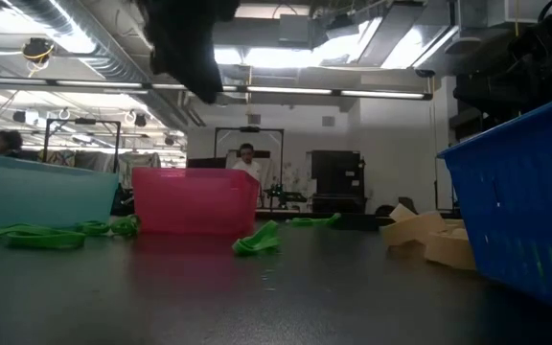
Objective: Sort rubber bands into baskets
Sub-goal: Put the black rubber band into the pink bin
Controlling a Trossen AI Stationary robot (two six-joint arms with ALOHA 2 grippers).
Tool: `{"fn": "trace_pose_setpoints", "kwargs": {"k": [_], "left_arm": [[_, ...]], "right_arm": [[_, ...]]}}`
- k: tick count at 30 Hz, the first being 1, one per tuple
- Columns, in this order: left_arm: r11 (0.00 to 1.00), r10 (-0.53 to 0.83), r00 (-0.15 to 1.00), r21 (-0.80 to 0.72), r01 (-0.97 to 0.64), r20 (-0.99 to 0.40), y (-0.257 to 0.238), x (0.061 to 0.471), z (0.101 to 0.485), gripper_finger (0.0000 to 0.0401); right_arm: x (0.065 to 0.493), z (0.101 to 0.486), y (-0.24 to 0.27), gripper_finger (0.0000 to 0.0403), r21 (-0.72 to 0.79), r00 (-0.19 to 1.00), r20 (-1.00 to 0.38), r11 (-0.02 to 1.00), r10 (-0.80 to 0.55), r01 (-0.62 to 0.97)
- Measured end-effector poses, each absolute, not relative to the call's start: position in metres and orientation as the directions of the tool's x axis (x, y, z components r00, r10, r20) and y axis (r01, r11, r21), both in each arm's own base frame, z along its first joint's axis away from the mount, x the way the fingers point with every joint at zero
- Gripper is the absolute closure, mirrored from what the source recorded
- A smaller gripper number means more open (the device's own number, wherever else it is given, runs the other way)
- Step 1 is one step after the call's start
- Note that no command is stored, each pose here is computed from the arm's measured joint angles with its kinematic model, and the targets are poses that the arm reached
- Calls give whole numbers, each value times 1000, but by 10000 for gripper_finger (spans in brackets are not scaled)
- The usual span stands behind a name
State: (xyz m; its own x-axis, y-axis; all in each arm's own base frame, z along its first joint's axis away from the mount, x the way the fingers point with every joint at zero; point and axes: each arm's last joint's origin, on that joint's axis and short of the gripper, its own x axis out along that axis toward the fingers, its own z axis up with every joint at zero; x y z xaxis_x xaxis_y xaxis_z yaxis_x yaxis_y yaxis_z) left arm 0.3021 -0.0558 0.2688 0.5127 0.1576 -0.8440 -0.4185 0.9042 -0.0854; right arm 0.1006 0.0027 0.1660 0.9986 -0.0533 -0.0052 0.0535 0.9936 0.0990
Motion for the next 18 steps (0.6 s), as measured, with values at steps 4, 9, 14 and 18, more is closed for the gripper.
{"fn": "trace_pose_setpoints", "kwargs": {"k": [4, 9, 14, 18], "left_arm": [[890, -43, 505, -262, -372, -862, -80, 299, 273, 261], [865, -181, 458, -363, -346, -870, -121, 284, 273, 261], [858, -238, 426, -395, -329, -873, -162, 264, 271, 261], [884, -242, 383, -365, -291, -892, -193, 251, 259, 261]], "right_arm": [[101, 166, 3, 384, 99, 999, -5, 994, -53, 53], [101, 166, 3, 384, 99, 999, -5, 994, -53, 54], [101, 166, 3, 384, 99, 999, -5, 994, -53, 53], [101, 166, 3, 384, 99, 999, -5, 994, -53, 53]]}}
